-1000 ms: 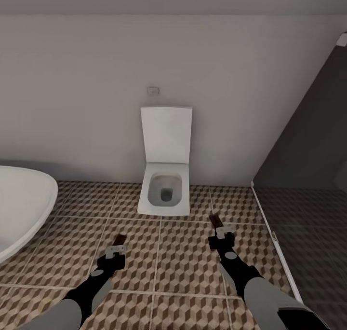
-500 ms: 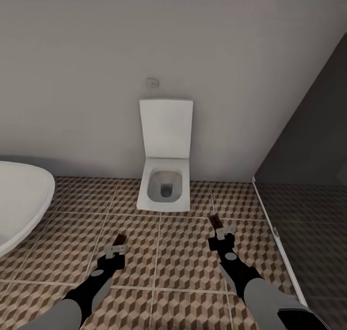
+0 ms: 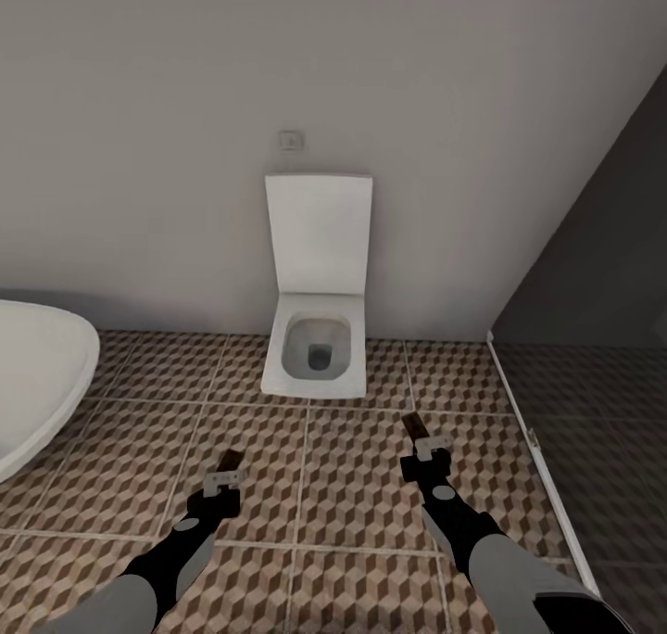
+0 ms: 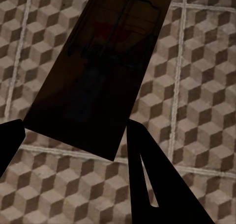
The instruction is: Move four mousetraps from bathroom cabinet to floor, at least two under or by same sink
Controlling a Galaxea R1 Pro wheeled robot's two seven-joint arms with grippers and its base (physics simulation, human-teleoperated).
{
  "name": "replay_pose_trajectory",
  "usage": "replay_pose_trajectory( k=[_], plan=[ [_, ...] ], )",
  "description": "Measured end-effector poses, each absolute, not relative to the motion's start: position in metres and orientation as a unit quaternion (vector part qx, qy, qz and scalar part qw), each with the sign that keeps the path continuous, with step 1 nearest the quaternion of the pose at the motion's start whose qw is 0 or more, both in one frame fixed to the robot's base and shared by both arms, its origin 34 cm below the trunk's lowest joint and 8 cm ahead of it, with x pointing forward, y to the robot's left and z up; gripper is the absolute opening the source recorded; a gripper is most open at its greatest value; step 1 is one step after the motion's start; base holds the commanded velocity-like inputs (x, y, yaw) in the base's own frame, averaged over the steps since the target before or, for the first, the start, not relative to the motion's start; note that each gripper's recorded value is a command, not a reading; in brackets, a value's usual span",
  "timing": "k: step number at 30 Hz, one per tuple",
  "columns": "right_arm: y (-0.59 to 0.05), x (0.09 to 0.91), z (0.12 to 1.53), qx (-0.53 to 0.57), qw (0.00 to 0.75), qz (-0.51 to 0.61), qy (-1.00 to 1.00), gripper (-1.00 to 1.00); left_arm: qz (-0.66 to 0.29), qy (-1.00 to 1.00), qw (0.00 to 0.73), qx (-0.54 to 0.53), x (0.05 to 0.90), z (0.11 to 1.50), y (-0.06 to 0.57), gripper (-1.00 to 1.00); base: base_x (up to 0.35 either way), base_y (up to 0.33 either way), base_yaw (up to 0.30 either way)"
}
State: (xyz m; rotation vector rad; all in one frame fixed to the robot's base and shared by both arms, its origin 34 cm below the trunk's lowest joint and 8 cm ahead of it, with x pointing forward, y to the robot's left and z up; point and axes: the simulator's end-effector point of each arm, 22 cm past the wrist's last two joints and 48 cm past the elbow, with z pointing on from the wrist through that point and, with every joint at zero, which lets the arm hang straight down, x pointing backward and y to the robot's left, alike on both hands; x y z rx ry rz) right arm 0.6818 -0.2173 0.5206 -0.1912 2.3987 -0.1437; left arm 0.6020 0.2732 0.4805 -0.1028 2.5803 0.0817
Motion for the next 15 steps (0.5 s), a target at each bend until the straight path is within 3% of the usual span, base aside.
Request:
replay_pose_trajectory(
  k=[15],
  plan=[
    [-0.217,0.673,0.492,-0.075,0.346,-0.054,0.934,-1.00,0.027,0.963,0.267,-0.037,0.596,0.456,0.268,-1.00,0.000,0.000,0.000]
  ],
)
